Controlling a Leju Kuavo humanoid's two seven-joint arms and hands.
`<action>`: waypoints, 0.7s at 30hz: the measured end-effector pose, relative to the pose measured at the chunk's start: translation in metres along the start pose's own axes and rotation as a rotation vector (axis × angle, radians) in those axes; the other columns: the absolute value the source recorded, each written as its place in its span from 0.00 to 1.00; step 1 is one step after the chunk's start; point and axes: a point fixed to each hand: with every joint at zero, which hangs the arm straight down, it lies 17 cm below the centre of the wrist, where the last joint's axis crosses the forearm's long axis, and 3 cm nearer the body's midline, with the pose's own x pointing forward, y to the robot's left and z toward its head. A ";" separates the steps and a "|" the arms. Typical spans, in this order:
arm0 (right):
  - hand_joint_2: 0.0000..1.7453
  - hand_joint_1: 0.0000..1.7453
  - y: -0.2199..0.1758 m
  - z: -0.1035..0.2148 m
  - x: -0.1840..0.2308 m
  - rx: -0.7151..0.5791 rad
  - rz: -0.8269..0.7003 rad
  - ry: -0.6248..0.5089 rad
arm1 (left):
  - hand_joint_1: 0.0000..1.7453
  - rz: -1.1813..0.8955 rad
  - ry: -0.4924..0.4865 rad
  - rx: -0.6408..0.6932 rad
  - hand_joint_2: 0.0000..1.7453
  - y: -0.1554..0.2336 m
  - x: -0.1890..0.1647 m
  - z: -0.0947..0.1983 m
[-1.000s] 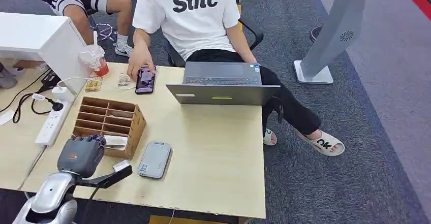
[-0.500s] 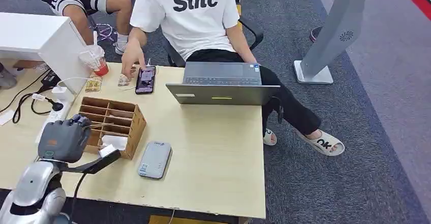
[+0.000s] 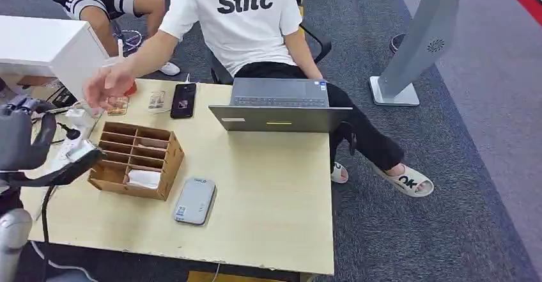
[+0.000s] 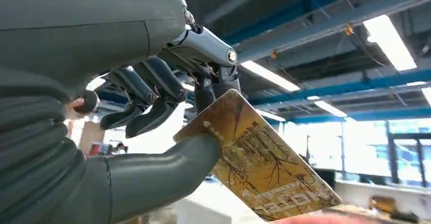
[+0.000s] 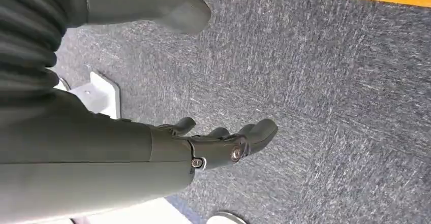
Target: Pass the card to the sensor for recognition and then transmit it.
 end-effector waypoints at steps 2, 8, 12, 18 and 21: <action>1.00 0.00 0.000 0.000 0.000 0.000 0.000 0.000 | 1.00 -0.007 0.016 0.006 1.00 0.002 -0.008 -0.005; 1.00 0.00 0.000 0.000 0.002 -0.001 0.006 -0.004 | 1.00 -0.001 0.024 0.032 1.00 0.003 -0.009 -0.013; 1.00 0.00 0.002 0.001 0.003 0.002 0.012 -0.001 | 1.00 0.048 0.021 0.053 1.00 0.003 0.000 -0.013; 1.00 0.00 0.002 0.001 0.002 0.003 0.017 0.005 | 0.00 0.090 0.006 0.097 1.00 0.009 0.018 -0.016; 1.00 0.00 0.003 0.001 0.003 0.003 0.020 0.004 | 0.00 0.091 -0.001 0.139 1.00 0.019 0.026 -0.018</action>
